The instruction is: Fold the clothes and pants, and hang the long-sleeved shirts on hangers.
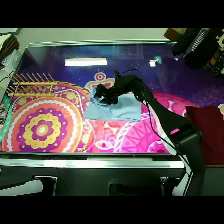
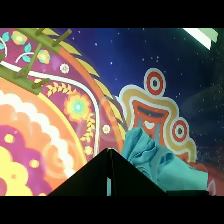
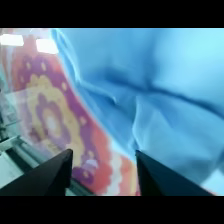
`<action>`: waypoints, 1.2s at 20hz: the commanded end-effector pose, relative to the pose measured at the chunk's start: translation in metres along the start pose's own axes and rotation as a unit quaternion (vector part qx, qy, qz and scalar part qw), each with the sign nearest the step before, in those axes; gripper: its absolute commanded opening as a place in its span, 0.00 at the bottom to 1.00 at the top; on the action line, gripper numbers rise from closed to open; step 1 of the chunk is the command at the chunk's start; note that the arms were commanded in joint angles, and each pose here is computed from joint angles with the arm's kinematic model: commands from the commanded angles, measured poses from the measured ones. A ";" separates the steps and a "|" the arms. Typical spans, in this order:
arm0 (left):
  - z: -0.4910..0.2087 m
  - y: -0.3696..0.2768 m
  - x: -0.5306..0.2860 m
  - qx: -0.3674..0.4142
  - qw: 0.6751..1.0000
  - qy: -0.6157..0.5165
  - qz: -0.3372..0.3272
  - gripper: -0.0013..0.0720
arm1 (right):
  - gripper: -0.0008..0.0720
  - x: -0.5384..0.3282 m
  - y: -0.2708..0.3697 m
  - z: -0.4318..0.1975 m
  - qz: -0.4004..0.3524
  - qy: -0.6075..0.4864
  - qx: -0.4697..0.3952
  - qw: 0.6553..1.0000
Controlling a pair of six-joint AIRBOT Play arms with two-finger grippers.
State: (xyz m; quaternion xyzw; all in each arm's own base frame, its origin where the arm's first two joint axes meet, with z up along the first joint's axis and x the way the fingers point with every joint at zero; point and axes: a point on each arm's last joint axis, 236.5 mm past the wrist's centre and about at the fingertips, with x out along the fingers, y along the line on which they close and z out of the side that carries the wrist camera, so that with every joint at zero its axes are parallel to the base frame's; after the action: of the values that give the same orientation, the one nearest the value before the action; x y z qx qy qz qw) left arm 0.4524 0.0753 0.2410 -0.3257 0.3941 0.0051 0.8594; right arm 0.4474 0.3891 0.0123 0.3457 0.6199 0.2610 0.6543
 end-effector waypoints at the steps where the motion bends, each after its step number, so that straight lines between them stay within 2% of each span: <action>1: 0.004 0.000 0.000 0.000 1.000 -0.008 -0.001 0.04 | 0.68 -0.019 0.026 -0.028 0.024 0.042 -0.013 0.999; 3: 0.004 0.000 0.000 0.000 1.000 -0.008 -0.002 0.04 | 0.70 -0.051 0.045 -0.027 0.036 0.026 -0.051 0.998; 4: 0.003 -0.001 0.001 0.001 1.000 -0.007 -0.002 0.04 | 0.78 -0.074 0.051 -0.020 0.039 0.009 -0.063 0.997; 5: 0.003 -0.002 0.001 0.002 1.000 -0.007 -0.003 0.04 | 0.81 -0.098 0.053 -0.011 0.040 -0.011 -0.072 0.997; 7: 0.002 -0.005 0.002 0.004 1.000 -0.005 -0.004 0.04 | 0.82 -0.155 0.044 0.011 0.032 -0.054 -0.082 0.995; 11: 0.001 -0.005 0.003 0.005 1.000 -0.005 -0.005 0.04 | 0.82 -0.252 -0.044 0.051 -0.070 -0.111 -0.085 0.988; 13: 0.001 -0.005 0.003 0.011 1.000 -0.005 -0.004 0.04 | 0.82 -0.274 -0.088 0.064 -0.089 -0.123 -0.075 0.986; 15: 0.001 -0.005 0.003 0.024 1.000 -0.005 -0.004 0.04 | 0.82 -0.275 -0.135 0.065 -0.092 -0.110 -0.049 0.988; 17: 0.001 -0.005 0.003 0.036 0.999 -0.004 -0.004 0.04 | 0.82 -0.252 -0.168 0.057 -0.059 -0.076 -0.025 0.995; 24: 0.002 -0.005 0.003 0.037 0.999 -0.005 -0.004 0.04 | 0.80 -0.176 -0.236 0.044 -0.011 -0.015 0.025 1.000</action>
State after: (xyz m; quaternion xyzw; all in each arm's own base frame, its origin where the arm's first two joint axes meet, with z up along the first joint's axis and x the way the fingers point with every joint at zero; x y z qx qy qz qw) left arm 0.4564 0.0714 0.2429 -0.2982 0.3883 -0.0104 0.8719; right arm 0.4558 0.0961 -0.0298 0.3411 0.6158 0.2221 0.6746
